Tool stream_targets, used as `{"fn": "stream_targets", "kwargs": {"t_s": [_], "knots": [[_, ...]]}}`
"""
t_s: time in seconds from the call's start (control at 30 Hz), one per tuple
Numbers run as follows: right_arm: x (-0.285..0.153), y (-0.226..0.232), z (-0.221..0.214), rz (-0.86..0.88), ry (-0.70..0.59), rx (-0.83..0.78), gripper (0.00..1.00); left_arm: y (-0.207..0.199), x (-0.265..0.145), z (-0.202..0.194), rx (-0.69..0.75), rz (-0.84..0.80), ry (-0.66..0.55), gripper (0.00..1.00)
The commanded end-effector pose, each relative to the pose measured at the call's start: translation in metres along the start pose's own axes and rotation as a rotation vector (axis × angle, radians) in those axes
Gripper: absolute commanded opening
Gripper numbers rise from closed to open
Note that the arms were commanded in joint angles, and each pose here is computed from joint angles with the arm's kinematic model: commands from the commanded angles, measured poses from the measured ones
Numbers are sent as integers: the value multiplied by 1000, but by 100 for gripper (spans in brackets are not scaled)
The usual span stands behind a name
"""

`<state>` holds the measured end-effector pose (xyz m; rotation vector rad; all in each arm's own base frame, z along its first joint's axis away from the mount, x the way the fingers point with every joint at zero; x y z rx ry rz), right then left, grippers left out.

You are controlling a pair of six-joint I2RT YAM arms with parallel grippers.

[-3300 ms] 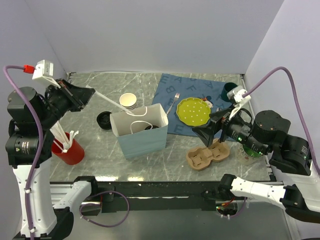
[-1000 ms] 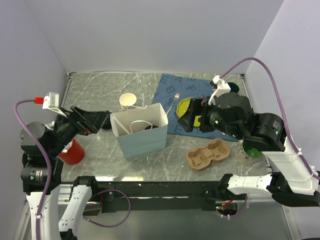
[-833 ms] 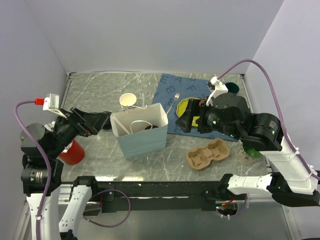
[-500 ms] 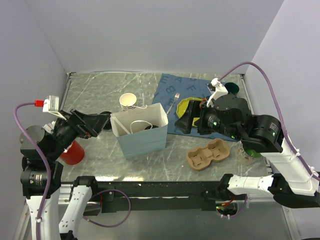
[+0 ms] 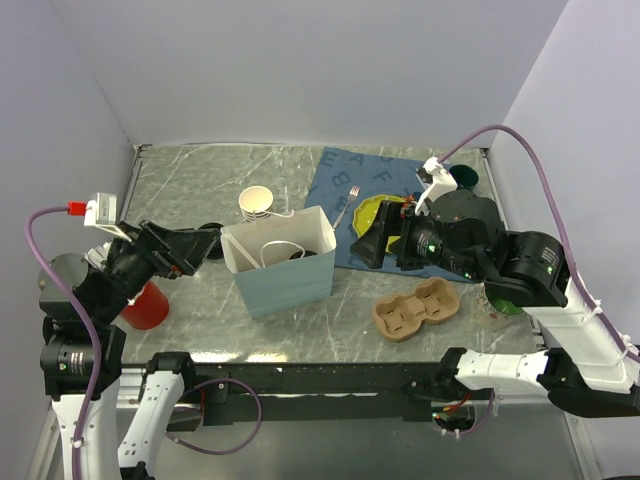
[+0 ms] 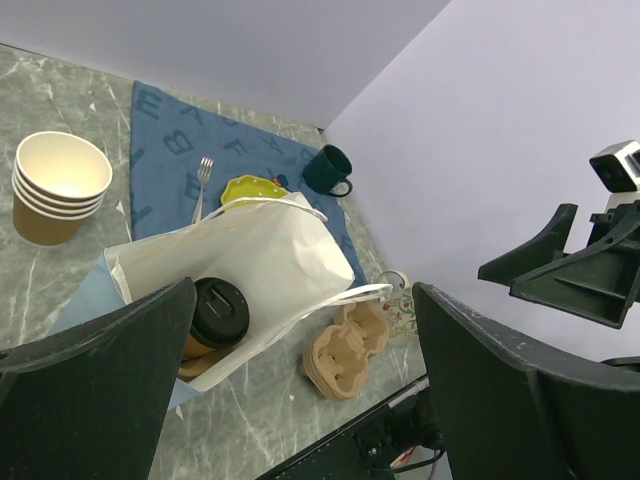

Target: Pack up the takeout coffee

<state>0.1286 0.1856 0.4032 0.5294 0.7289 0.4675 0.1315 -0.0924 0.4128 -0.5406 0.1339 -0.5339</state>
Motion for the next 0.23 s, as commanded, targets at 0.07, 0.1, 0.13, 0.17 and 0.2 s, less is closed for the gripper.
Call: {"fn": "stream_targets", "kwargs": {"t_s": [0.07, 0.1, 0.13, 0.17, 0.2], "knots": [[-10, 6, 14, 45, -67, -5, 100, -14, -7, 13, 10, -26, -52, 97], [-11, 6, 14, 46, -68, -6, 100, -13, -7, 13, 9, -23, -52, 97], [-11, 6, 15, 42, -70, -4, 100, -14, -7, 14, 8, -22, -53, 97], [-13, 5, 15, 46, -73, -6, 100, -14, -7, 14, 5, -20, -54, 97], [-13, 6, 15, 51, -78, -5, 100, -14, -8, 14, 6, -22, -56, 97]]}}
Point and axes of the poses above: each gripper's point midway between its finger pads, its own x axis out along the fingers, its own y axis along the line the jaws close on, z = x × y, the point moved 4 cm from there along -x, back along the fingers, and after that the axes turned 8 degrees about x, right-handed, at the moved point
